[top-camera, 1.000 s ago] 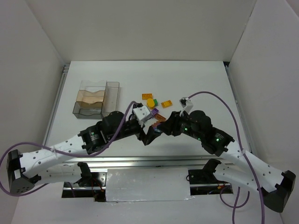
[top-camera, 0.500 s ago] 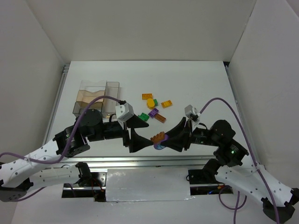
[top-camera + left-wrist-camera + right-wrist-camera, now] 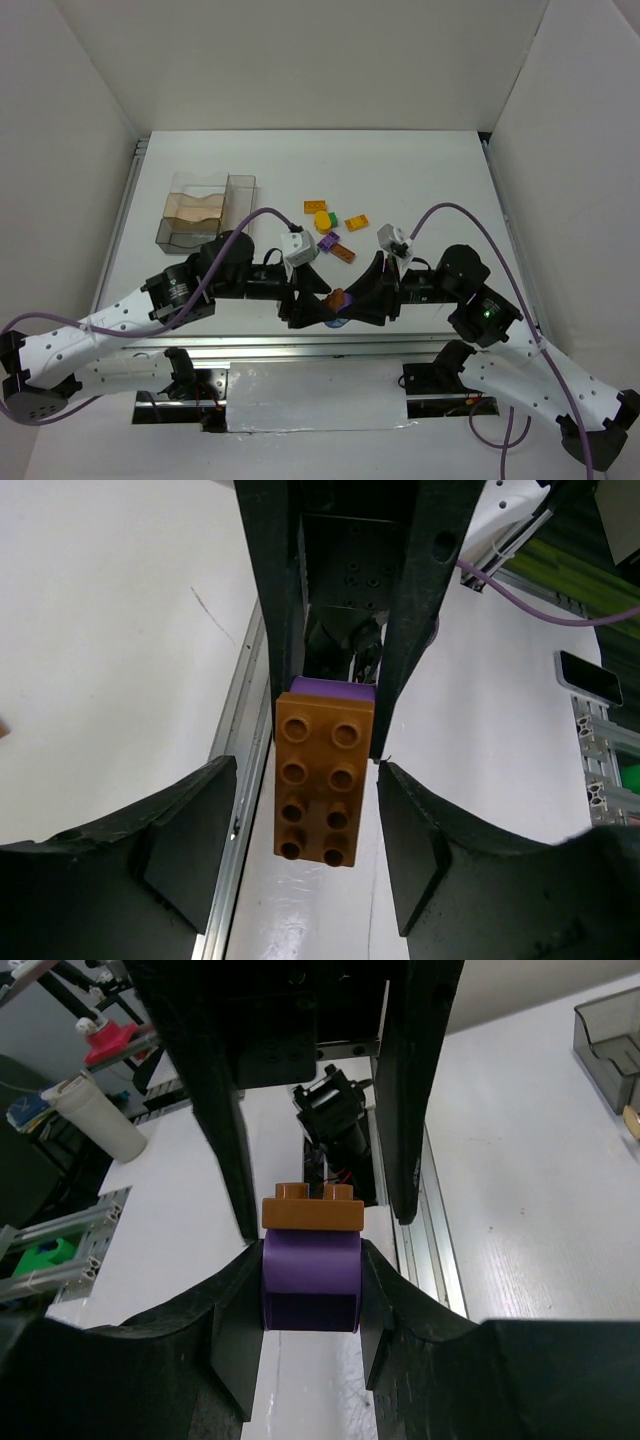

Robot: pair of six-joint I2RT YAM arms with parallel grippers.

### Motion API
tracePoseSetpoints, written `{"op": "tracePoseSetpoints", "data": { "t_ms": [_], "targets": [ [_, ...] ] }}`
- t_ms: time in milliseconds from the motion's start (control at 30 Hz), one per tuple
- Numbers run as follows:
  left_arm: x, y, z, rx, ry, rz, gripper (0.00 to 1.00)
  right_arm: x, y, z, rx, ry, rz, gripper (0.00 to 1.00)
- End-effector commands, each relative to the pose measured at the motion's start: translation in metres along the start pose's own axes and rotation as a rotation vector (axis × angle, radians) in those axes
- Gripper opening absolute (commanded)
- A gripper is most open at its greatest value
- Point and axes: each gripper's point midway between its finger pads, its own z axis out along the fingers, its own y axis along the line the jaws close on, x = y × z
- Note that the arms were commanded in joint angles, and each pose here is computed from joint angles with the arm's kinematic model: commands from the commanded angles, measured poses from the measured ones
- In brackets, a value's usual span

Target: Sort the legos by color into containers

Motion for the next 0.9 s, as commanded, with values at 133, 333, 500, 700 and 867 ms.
{"op": "tracePoseSetpoints", "data": {
  "t_ms": [133, 333, 500, 700, 867],
  "targets": [
    [-0.008, -0.012, 0.004, 0.067, -0.021, 0.015, 0.43, -0.015, 0.013, -0.003, -0.046, -0.025, -0.077, 0.00],
    [-0.016, -0.027, -0.005, 0.136, -0.059, 0.052, 0.10, -0.008, 0.011, -0.004, -0.046, 0.002, -0.091, 0.00],
    [-0.025, -0.044, -0.020, 0.195, -0.101, 0.088, 0.00, 0.002, 0.008, -0.005, -0.044, 0.044, -0.110, 0.00],
    [-0.040, -0.051, -0.036, 0.186, -0.137, 0.112, 0.00, 0.019, -0.001, -0.006, -0.020, 0.062, -0.109, 0.00],
    [-0.068, -0.013, -0.047, -0.092, -0.197, 0.071, 0.00, 0.015, -0.017, -0.005, 0.063, -0.004, -0.090, 0.00]
  ]
}}
